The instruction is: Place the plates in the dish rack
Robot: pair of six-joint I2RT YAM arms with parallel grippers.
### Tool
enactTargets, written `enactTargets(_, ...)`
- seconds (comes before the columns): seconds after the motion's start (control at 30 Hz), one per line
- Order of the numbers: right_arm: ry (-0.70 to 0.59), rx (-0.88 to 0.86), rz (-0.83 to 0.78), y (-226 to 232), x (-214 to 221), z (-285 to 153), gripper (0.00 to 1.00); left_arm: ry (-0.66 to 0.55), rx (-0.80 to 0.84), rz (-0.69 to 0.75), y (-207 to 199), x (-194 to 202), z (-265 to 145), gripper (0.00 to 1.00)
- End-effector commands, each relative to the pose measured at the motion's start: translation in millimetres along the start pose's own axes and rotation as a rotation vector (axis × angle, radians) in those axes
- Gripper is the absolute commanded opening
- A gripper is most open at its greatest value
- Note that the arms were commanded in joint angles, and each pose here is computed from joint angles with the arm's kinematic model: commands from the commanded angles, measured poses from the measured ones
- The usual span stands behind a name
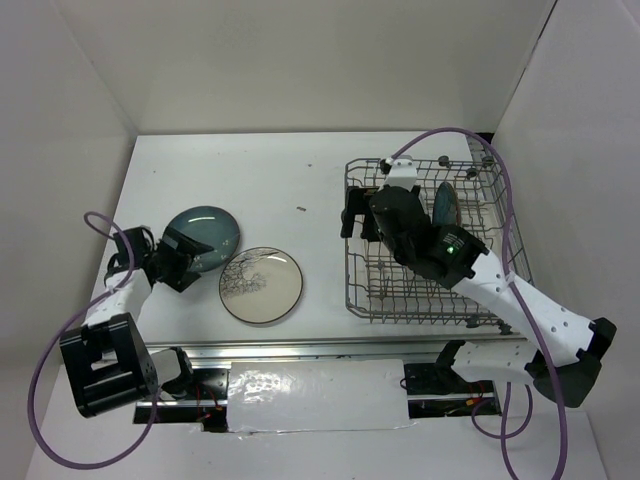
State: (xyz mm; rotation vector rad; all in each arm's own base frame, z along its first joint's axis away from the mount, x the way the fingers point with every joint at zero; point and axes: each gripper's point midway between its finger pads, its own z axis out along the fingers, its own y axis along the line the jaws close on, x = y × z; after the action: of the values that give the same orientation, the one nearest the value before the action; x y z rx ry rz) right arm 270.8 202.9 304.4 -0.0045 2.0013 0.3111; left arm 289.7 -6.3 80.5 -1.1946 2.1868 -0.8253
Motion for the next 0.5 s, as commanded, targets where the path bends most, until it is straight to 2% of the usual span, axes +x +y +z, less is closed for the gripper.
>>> enactTargets(0.0, -0.026, -0.018, 0.034, 4, -5, 1, 1.00, 0.074, -0.011, 0.014, 9, 30, 4, 0.99)
enactTargets(0.23, -0.001, -0.043, -0.006, 10, -2, 3, 1.00, 0.176, -0.056, -0.024, 19, 73, 16, 0.99)
enactTargets(0.47, -0.023, -0.023, 0.024, 3, -7, 2, 1.00, 0.214, -0.079, -0.020, 23, 98, 24, 0.91)
